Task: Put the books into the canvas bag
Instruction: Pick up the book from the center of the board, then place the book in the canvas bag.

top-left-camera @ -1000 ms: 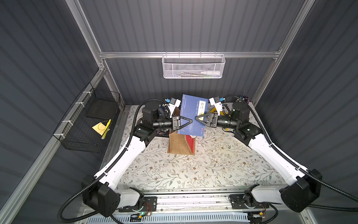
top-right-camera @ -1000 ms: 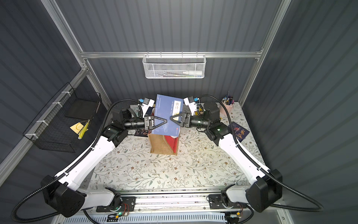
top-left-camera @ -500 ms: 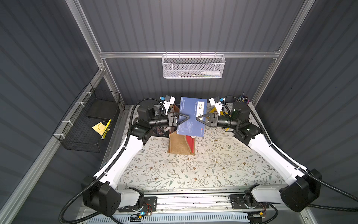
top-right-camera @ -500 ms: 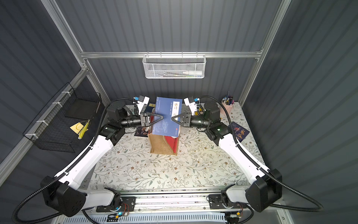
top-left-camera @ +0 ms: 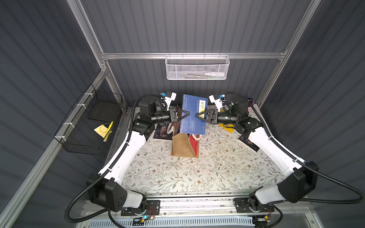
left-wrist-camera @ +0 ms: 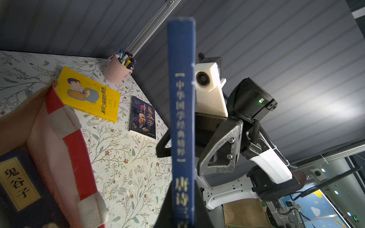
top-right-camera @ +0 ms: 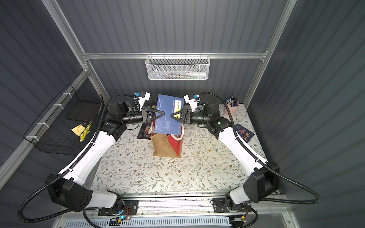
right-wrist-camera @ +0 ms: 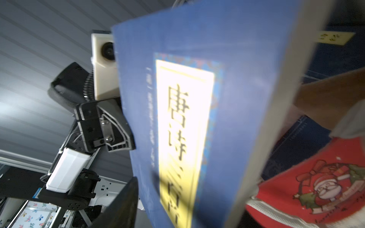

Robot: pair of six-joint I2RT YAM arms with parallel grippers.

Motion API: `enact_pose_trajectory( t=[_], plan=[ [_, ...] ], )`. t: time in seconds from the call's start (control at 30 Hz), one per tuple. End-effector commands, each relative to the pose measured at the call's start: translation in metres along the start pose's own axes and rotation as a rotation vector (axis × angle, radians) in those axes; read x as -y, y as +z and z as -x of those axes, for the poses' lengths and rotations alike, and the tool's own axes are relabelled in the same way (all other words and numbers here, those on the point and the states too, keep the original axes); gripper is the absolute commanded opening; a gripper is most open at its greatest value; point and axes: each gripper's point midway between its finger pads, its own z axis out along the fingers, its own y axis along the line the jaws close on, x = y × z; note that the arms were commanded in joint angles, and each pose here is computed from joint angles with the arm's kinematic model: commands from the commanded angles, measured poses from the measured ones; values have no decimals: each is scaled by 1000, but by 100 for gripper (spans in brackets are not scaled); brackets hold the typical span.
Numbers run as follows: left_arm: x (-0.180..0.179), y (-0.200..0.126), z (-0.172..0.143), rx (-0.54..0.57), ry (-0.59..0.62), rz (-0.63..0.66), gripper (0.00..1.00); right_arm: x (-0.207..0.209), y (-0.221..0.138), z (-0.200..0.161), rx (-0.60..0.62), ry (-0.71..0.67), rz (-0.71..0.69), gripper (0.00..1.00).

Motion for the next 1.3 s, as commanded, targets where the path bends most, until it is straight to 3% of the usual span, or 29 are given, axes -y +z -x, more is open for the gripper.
enact_pose_trajectory(
  t=[0.0, 0.2, 0.43, 0.53, 0.77, 0.97, 1.27],
  plan=[
    [-5, -15, 11, 33, 88, 160, 0, 20, -4, 2, -1, 0, -146, 74],
    [-32, -42, 27, 98, 156, 455, 0, 77, -15, -12, -1, 115, -435, 74],
    [-39, -48, 48, 150, 220, 539, 0, 101, -2, -31, -67, 143, -567, 74],
    [-46, -43, 54, 142, 223, 546, 0, 113, 2, -36, -106, 124, -684, 75],
    [-68, -23, 60, 118, 204, 536, 0, 122, 20, -45, -167, 135, -701, 69],
    [-95, 8, 36, 12, 150, 515, 0, 125, 30, -54, -209, 161, -680, 59],
    [-113, 21, -7, -122, 185, 663, 0, 123, 40, -58, -229, 188, -640, 66]
  ],
)
